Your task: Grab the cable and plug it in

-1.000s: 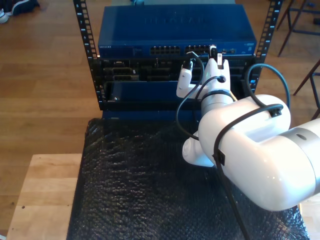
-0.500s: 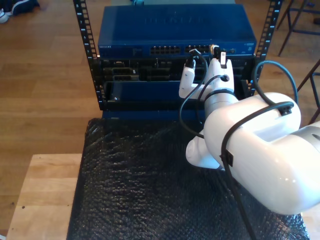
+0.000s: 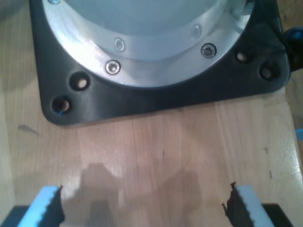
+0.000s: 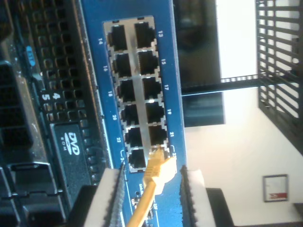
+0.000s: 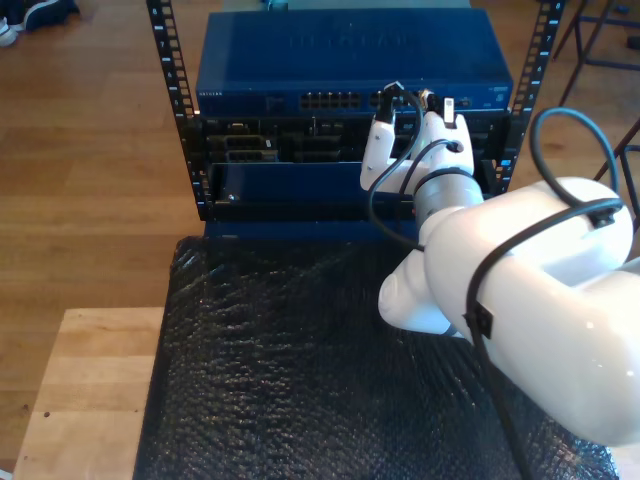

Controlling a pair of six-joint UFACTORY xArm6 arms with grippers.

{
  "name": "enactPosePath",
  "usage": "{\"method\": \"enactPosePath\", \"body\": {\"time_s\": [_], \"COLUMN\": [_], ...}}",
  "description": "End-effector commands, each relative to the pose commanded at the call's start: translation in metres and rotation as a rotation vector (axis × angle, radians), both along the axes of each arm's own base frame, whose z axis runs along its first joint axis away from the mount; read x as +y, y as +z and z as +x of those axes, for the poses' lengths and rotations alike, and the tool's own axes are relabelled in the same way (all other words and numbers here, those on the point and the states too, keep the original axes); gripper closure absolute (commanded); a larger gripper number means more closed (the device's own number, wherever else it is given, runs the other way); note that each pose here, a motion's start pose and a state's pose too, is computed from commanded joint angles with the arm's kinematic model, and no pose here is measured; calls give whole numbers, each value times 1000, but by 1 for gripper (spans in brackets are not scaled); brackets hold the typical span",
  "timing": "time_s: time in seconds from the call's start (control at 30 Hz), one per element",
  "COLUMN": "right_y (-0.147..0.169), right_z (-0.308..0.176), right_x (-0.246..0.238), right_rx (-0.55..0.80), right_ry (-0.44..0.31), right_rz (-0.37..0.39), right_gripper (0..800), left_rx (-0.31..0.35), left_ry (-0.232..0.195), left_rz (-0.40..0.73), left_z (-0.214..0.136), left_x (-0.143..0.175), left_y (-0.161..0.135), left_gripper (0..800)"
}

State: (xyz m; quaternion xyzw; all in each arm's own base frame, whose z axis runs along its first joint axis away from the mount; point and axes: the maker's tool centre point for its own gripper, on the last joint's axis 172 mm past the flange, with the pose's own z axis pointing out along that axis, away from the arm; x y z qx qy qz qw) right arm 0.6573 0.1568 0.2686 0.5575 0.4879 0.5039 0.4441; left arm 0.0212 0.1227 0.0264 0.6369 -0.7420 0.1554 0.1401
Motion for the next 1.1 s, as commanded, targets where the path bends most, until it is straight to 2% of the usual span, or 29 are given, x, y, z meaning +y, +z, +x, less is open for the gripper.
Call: {"method": "enactPosePath", "body": {"time_s": [0.33,0.87,1.0,1.1], "right_y": [15,42,54,57], "right_z": [-11,-54,-52,-51], "right_x": [-3,-16,-35,-52], "right_rx": [45,149,182,225], "right_ry": [18,61,50,39], "right_rz": [17,48,73,91], "right_gripper": [424,373,362,311], "left_rx": [0,0,0,0], "left_ry": [0,0,0,0], "left_rz": [2,0,0,0], "left_z": [0,0,0,0], "left_x": [1,0,0,0], "left_y": [0,0,0,0], "left_gripper": [0,0,0,0]}}
